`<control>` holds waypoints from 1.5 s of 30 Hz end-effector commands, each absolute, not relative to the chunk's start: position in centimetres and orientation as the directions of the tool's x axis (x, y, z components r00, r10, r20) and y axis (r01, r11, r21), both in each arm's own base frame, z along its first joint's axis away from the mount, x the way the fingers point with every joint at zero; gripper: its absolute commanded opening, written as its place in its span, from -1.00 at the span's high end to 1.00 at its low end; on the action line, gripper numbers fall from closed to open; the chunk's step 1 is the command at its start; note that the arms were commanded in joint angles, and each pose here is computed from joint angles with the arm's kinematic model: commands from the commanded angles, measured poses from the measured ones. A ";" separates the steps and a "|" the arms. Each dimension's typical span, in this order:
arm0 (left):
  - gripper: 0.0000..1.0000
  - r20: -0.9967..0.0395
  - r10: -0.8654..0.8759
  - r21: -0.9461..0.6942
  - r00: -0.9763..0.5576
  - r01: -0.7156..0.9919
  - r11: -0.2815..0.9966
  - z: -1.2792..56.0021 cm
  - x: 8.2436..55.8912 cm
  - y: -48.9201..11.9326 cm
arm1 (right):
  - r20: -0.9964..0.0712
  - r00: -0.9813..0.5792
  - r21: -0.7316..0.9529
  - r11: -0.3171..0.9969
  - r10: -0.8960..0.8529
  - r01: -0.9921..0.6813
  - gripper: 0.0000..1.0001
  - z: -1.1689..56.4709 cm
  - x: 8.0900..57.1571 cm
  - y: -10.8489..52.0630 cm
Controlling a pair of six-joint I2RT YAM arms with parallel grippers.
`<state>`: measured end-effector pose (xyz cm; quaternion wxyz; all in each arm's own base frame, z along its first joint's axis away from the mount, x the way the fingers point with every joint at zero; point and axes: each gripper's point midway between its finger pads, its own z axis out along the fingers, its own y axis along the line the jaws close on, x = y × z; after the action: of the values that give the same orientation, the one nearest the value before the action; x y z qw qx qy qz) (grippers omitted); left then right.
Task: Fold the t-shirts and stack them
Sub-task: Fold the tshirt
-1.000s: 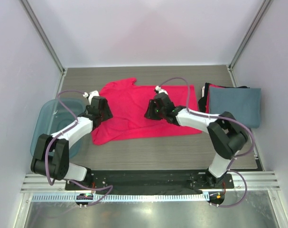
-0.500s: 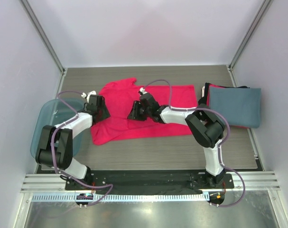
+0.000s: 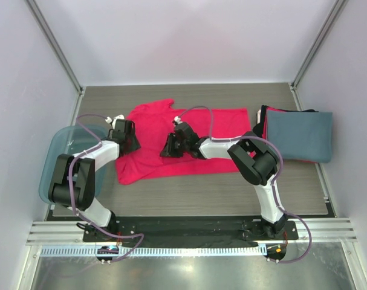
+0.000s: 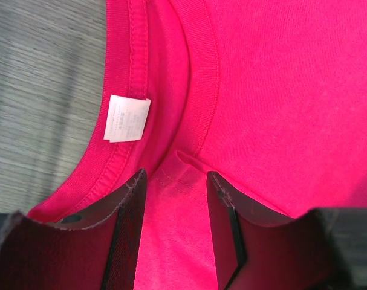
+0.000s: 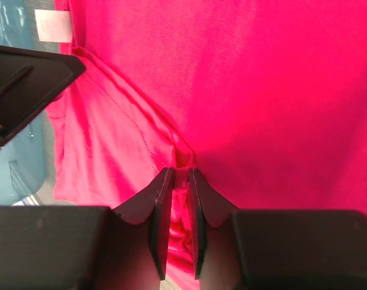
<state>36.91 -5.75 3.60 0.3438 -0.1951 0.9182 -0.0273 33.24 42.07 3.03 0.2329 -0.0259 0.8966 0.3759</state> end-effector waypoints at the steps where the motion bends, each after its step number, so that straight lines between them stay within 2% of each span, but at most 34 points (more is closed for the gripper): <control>1: 0.08 -0.668 -0.365 -0.191 -0.649 -0.325 0.926 5.0 38.6 -5.6 | -0.482 -0.866 0.694 0.662 0.137 -0.282 0.53 5.8 34.3 44.1; 3: 0.08 -0.672 -0.362 -0.186 -0.646 -0.326 0.927 5.1 38.9 -5.5 | -0.485 -0.865 0.692 0.662 0.131 -0.288 0.67 5.9 34.3 44.2; 4: 0.08 -0.664 -0.361 -0.176 -0.654 -0.332 0.927 4.6 38.8 -5.4 | -0.485 -0.865 0.690 0.664 0.129 -0.288 0.91 5.8 34.2 44.2; 5: 0.08 -0.664 -0.360 -0.167 -0.656 -0.338 0.926 4.5 38.9 -5.3 | -0.486 -0.864 0.690 0.664 0.130 -0.288 0.98 5.9 34.3 44.2; 9: 0.12 -0.657 -0.356 -0.162 -0.664 -0.337 0.928 4.2 39.2 -5.4 | -0.489 -0.862 0.693 0.658 0.131 -0.293 0.98 6.1 34.2 44.2; 13: 0.42 -0.651 -0.347 -0.150 -0.675 -0.334 0.931 3.9 39.3 -5.4 | -0.488 -0.863 0.697 0.652 0.127 -0.299 0.98 6.3 34.0 44.3; 15: 0.51 -0.650 -0.347 -0.148 -0.676 -0.335 0.931 3.9 39.2 -5.3 | -0.490 -0.862 0.700 0.648 0.128 -0.301 0.98 6.4 34.1 44.3; 19: 1.00 -0.665 -0.349 -0.158 -0.660 -0.333 0.930 4.6 39.2 -5.3 | -0.494 -0.860 0.699 0.646 0.128 -0.306 0.98 6.7 34.1 44.3; 34: 1.00 -0.731 -0.389 -0.226 -0.561 -0.338 0.914 9.5 37.4 -4.8 | -0.535 -0.833 0.684 0.651 0.141 -0.329 0.97 9.5 33.7 43.1; 45: 1.00 -0.759 -0.373 -0.231 -0.534 -0.314 0.921 10.9 39.5 -5.2 | -0.593 -0.788 0.642 0.687 0.164 -0.340 0.97 11.4 34.7 42.1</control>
<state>37.62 -5.31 9.10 0.4118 -0.1963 0.8891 -0.0369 33.87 41.91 8.34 0.2838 -0.0415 0.8747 0.3906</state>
